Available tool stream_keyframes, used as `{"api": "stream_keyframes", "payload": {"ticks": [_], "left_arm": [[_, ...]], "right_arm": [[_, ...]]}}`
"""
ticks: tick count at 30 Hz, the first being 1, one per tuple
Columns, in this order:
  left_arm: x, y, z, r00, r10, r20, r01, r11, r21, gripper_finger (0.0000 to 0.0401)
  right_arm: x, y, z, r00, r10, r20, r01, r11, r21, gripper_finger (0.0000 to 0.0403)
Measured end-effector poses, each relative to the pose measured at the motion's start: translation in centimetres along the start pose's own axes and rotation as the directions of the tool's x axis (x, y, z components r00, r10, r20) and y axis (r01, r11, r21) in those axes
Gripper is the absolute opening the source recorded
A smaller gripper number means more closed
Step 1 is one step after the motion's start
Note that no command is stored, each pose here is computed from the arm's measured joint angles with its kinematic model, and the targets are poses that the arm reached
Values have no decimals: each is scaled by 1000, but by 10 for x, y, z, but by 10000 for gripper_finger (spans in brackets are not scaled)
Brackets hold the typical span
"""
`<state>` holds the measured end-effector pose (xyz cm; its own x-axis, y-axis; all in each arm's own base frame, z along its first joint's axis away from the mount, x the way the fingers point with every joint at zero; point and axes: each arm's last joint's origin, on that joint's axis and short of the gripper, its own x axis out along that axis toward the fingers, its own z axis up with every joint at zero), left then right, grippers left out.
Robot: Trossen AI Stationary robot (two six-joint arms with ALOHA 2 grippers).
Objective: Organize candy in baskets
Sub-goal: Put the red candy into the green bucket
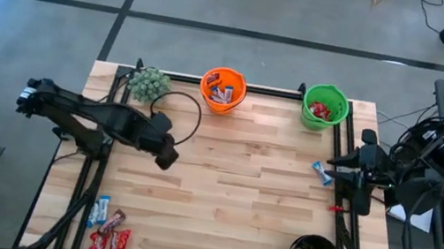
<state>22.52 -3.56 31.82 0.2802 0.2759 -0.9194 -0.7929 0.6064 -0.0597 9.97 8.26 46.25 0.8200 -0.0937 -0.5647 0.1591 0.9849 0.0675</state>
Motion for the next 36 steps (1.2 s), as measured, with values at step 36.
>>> {"api": "stream_keyframes", "payload": {"ticks": [36], "left_arm": [[-98, -46, 60, 657, -654, 374, 371, 713, 595, 0]], "right_arm": [[63, 7, 59, 981, -70, 183, 55, 995, 87, 109]]}}
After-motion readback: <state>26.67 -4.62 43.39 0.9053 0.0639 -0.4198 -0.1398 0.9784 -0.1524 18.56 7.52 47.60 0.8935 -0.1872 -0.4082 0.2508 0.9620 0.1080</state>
